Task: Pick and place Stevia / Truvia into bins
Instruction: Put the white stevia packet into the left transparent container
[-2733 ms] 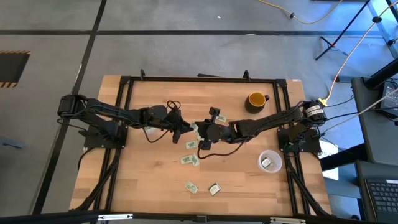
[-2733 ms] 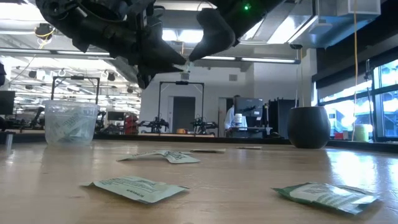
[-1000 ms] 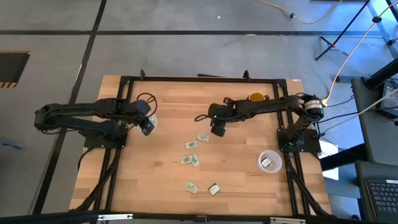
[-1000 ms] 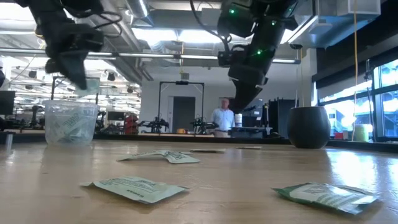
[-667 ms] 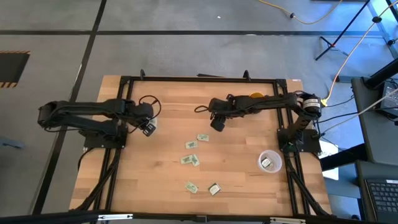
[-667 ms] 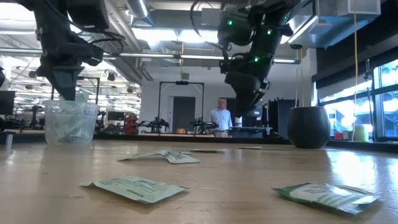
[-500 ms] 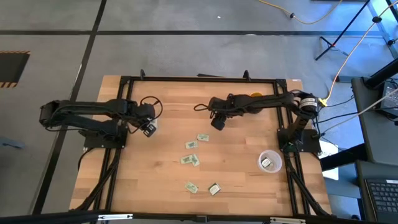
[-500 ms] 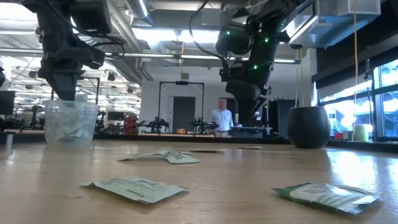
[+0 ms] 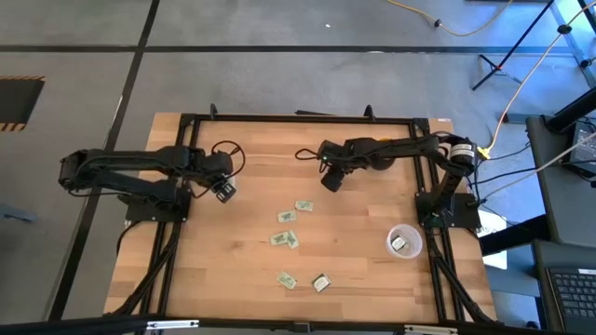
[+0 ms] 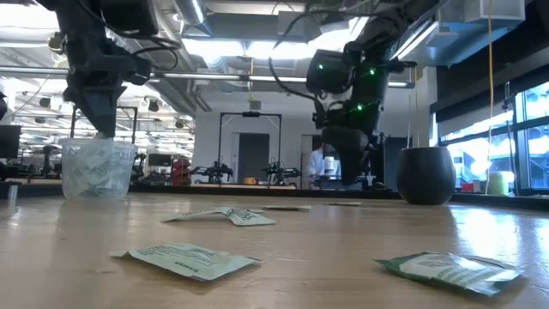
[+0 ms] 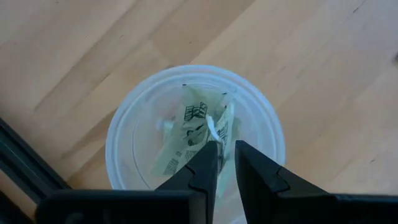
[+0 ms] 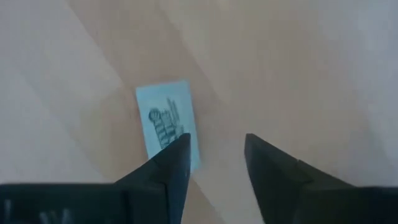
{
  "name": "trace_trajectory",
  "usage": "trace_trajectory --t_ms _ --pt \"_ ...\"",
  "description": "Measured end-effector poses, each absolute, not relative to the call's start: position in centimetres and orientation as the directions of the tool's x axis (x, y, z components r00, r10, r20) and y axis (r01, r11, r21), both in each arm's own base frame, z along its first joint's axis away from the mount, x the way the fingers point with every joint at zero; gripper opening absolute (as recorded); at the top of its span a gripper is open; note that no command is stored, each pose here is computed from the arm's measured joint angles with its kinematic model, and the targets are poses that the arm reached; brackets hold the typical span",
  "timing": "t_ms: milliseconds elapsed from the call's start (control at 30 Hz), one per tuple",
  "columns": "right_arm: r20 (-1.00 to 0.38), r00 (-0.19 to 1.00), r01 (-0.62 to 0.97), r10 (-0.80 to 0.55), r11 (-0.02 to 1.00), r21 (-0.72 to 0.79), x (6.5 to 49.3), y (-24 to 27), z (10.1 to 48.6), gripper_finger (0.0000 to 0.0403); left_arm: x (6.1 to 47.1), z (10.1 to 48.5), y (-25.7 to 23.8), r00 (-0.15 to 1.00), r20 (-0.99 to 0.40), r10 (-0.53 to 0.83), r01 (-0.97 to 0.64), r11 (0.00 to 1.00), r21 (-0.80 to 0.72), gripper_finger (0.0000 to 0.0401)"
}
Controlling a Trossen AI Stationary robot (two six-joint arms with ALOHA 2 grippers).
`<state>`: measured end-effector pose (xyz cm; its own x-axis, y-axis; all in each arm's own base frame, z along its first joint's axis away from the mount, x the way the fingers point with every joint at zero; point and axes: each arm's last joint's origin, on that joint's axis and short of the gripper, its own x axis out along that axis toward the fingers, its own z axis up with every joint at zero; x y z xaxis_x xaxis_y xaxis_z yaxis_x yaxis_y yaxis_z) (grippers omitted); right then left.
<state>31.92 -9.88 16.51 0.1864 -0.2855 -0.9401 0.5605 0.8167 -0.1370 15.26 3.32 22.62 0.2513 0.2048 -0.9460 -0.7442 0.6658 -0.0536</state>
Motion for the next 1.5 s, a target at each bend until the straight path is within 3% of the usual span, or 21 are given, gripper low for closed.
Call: trace_trajectory --t_ms 333,833,1200,1500 --pt "-0.952 0.205 0.565 -0.226 0.822 -0.073 30.6 -9.5 13.8 0.0111 15.4 23.1 3.4 0.268 -0.941 0.208 -0.743 0.666 -0.065 0.0049" --pt "-0.958 0.238 0.571 -0.161 0.821 0.004 30.0 -9.1 12.8 0.0098 15.4 23.1 3.4 0.268 -0.941 0.208 -0.743 0.666 -0.065 0.0047" --pt "-0.963 0.24 0.559 -0.123 0.829 0.033 30.0 -8.9 12.7 0.001 15.4 23.1 3.4 0.268 -0.941 0.208 -0.744 0.666 -0.065 0.0049" --pt "-0.955 0.268 0.539 -0.13 0.841 0.037 30.0 -8.9 13.1 0.0002 15.6 23.5 3.3 0.283 -0.939 0.196 -0.714 0.697 -0.07 0.0045"
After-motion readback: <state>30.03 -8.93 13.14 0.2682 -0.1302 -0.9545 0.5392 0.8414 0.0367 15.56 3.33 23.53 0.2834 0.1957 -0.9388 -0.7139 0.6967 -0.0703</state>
